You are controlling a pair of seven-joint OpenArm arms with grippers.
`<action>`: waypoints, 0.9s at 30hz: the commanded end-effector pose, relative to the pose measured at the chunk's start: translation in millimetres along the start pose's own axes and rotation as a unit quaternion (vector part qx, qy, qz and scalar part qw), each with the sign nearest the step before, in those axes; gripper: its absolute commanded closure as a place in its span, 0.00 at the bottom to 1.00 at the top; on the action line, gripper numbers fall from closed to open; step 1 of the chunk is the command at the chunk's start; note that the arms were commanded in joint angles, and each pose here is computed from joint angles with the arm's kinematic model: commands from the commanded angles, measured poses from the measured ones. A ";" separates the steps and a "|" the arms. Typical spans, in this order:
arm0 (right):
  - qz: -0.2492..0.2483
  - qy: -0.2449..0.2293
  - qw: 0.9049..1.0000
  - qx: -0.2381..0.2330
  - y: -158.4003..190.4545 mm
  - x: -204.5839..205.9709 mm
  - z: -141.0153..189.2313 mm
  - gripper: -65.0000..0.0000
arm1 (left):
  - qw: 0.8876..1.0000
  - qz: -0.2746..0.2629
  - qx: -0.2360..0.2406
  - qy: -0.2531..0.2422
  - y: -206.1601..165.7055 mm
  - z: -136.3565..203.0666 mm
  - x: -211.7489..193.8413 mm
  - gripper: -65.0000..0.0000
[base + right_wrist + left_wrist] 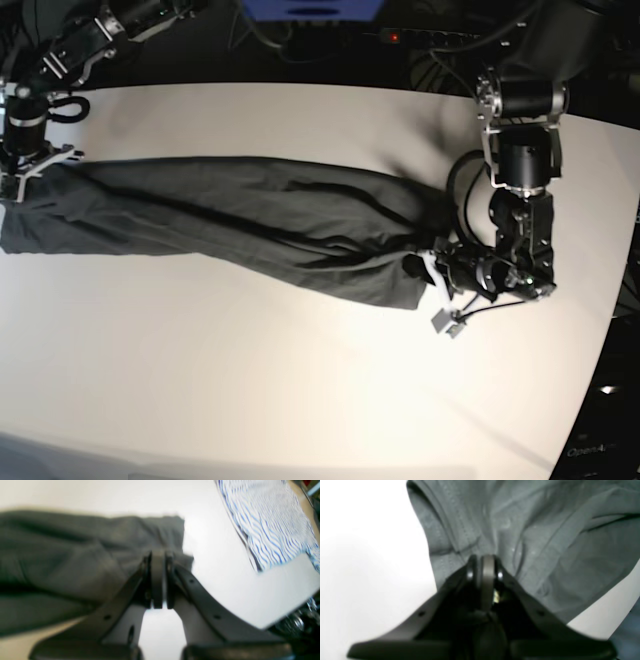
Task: Fold the T-shirt properly
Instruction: 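Stretch the strip between both grippers to flatten it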
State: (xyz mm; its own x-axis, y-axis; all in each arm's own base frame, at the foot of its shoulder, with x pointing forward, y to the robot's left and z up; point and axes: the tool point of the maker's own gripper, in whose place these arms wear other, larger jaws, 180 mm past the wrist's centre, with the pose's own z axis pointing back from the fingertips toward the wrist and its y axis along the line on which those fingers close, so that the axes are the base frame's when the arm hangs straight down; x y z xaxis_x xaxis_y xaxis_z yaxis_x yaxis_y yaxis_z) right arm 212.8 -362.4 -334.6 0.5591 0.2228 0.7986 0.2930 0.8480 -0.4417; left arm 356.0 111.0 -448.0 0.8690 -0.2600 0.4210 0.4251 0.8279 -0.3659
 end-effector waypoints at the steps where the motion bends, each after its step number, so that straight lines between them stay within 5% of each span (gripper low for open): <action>1: -0.001 -0.021 1.000 -0.008 -6.6 11.1 -3.3 0.98 | 0.995 -0.003 0.031 0.095 10.9 -3.4 -43.8 0.94; 17: -0.009 0.076 0.996 0.048 -20.3 -23.0 -83.7 0.99 | 0.995 -0.004 0.031 0.097 11.1 -3.2 -44.5 0.94; 27: -0.032 0.113 0.989 0.094 2.2 -52.2 -100.5 0.99 | 0.995 -0.004 0.032 0.097 11.3 -3.2 -44.6 0.94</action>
State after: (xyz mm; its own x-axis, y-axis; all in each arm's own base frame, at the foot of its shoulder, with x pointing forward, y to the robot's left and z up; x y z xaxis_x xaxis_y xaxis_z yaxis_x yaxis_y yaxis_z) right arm 257.1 -415.7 -425.4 0.7078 0.0549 0.7043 0.2026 0.9393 -0.2769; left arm 355.9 111.0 -448.1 0.8689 -0.2612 0.4204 0.4256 0.8278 -0.3655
